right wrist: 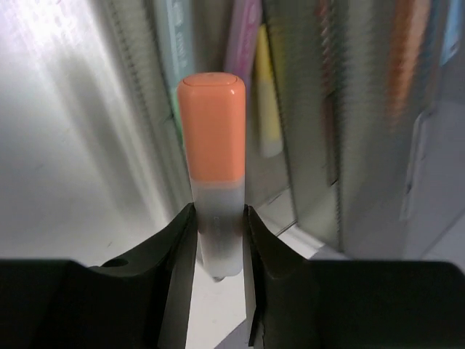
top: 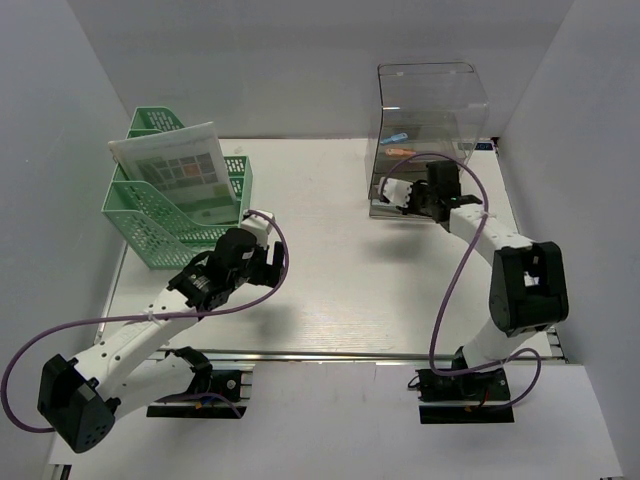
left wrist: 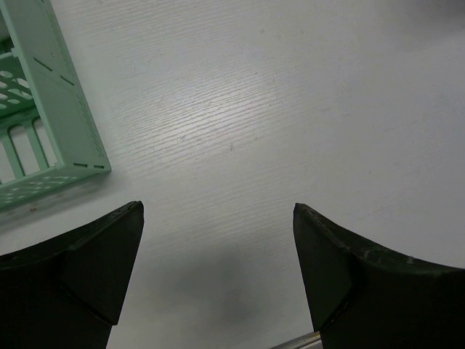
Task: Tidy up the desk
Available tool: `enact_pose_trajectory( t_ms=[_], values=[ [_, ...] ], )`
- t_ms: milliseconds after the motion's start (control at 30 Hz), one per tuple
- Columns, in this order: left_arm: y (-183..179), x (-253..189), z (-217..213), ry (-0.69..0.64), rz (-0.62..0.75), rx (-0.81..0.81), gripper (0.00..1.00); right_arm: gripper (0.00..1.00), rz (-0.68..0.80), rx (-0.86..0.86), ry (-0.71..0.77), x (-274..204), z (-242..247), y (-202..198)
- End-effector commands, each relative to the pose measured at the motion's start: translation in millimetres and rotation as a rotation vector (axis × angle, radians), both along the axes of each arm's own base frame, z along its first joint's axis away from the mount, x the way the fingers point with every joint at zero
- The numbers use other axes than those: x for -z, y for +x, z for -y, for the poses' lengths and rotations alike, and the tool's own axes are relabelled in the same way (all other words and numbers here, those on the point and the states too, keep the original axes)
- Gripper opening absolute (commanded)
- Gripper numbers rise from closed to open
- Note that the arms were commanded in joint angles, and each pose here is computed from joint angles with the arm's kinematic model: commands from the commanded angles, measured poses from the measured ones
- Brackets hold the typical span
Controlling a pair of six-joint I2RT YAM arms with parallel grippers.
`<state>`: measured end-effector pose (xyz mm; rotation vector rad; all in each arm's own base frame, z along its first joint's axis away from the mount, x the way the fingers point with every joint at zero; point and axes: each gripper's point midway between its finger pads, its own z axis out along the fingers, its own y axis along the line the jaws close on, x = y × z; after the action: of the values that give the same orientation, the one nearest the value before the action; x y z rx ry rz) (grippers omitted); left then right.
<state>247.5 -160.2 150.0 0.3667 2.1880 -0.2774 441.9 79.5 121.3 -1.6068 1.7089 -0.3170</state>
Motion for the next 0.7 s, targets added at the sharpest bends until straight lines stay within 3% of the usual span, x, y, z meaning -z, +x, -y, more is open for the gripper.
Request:
enact_pose_trajectory(
  t_ms=[0,133,300,400,433,467,500,567,667],
  values=[
    [3,-1,-1,-0.004,0.009,-0.015,0.93,0.00,0.179,0.072,-0.100,-24,3,41],
    [4,1,-1,0.003,0.003,-0.017,0.93,0.00,0.233,0.070,-0.178,-20,1,61],
    [4,3,-1,0.007,-0.002,-0.017,0.93,0.02,0.222,0.123,-0.171,-13,1,80],
    [4,4,-2,0.010,-0.003,-0.022,0.93,0.17,0.227,0.163,-0.154,-15,3,92],
    [5,4,-2,0.011,-0.004,-0.022,0.93,0.26,0.223,0.166,-0.151,-14,2,92],
    [4,4,-2,0.012,-0.002,-0.022,0.93,0.46,0.222,0.164,-0.140,-14,0,91],
    [4,4,-2,0.010,-0.005,-0.022,0.93,0.53,0.219,0.163,-0.132,-14,-1,89],
    [4,3,-2,0.008,-0.001,-0.024,0.93,0.57,0.204,0.165,-0.114,-13,-1,86],
    [4,3,-2,0.008,-0.001,-0.022,0.93,0.55,0.184,0.171,-0.080,-14,-2,81]
  ],
)
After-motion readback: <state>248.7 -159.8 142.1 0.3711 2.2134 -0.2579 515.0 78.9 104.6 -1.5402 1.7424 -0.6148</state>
